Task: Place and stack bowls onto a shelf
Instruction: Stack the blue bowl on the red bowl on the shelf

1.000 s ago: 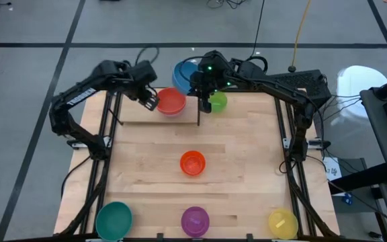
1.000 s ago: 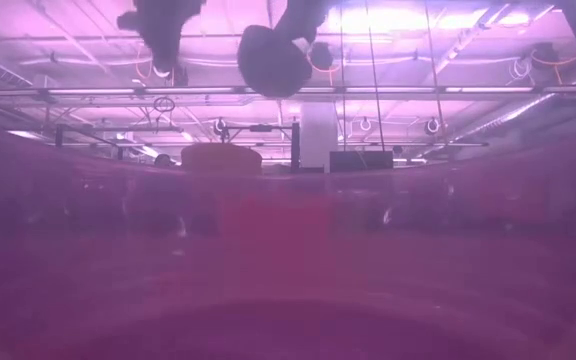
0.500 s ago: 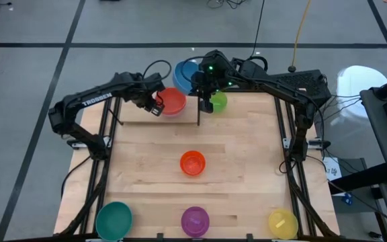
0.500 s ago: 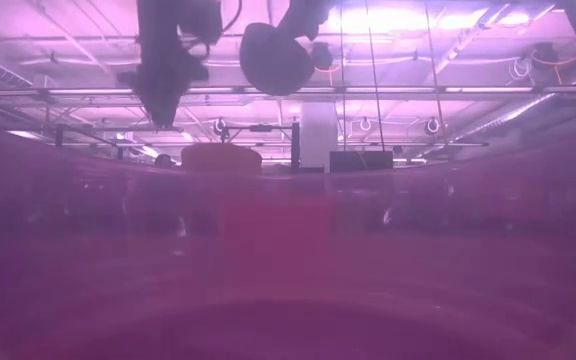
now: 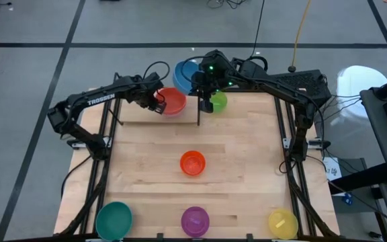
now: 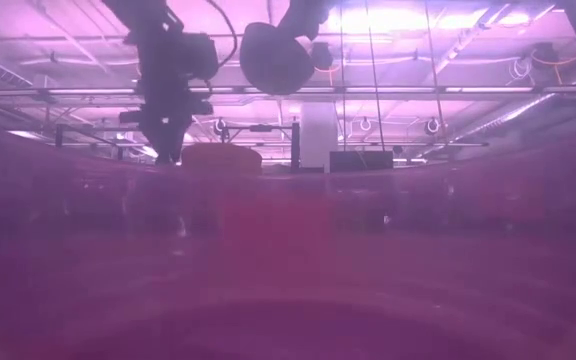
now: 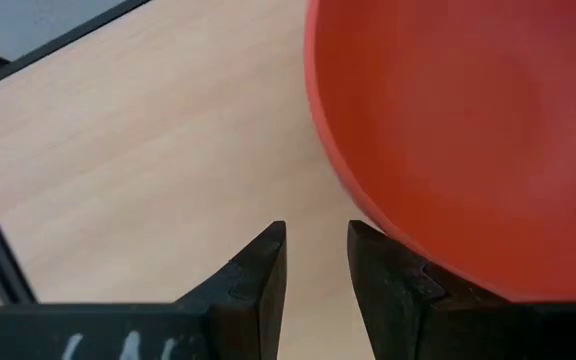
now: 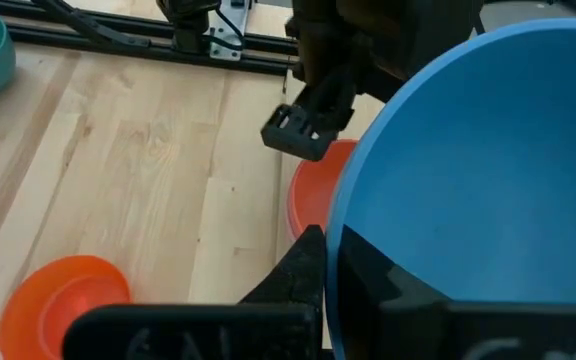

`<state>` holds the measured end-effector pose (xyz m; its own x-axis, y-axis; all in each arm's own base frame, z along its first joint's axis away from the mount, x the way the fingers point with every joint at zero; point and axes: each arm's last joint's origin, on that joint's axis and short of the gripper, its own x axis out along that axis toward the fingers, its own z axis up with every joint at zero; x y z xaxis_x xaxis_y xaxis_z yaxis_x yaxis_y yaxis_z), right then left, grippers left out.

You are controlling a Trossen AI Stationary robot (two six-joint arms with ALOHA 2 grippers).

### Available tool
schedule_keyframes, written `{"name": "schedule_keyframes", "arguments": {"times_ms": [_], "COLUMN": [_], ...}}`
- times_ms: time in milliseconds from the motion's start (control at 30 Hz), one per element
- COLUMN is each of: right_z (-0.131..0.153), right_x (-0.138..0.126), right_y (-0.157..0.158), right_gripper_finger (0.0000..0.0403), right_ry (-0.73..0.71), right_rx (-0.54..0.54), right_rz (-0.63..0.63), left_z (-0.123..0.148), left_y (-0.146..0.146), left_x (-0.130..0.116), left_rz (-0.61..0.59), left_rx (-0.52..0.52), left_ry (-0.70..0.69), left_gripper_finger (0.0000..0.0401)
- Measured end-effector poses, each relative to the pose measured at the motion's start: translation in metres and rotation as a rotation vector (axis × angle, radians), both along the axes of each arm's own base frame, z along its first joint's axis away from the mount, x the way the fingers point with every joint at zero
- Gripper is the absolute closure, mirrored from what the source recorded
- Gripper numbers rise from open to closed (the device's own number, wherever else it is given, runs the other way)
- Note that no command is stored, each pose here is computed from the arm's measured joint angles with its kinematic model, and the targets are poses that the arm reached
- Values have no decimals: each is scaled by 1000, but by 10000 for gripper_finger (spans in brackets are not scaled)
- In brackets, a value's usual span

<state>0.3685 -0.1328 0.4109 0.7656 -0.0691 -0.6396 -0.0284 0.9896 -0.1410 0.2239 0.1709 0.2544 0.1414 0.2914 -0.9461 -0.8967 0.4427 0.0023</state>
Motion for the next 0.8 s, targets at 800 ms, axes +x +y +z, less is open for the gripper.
{"name": "schedule_keyframes", "arguments": {"times_ms": [800], "right_z": [-30], "right_x": [21], "right_y": [-24], "right_gripper_finger": [403], "right_ry": [17], "right_rx": [62], "right_rz": [6], "left_z": [74], "left_y": [-10], "left_x": [-15], "left_rz": [-69], "left_rx": [75], "left_ry": [-327], "left_gripper_finger": [286]}}
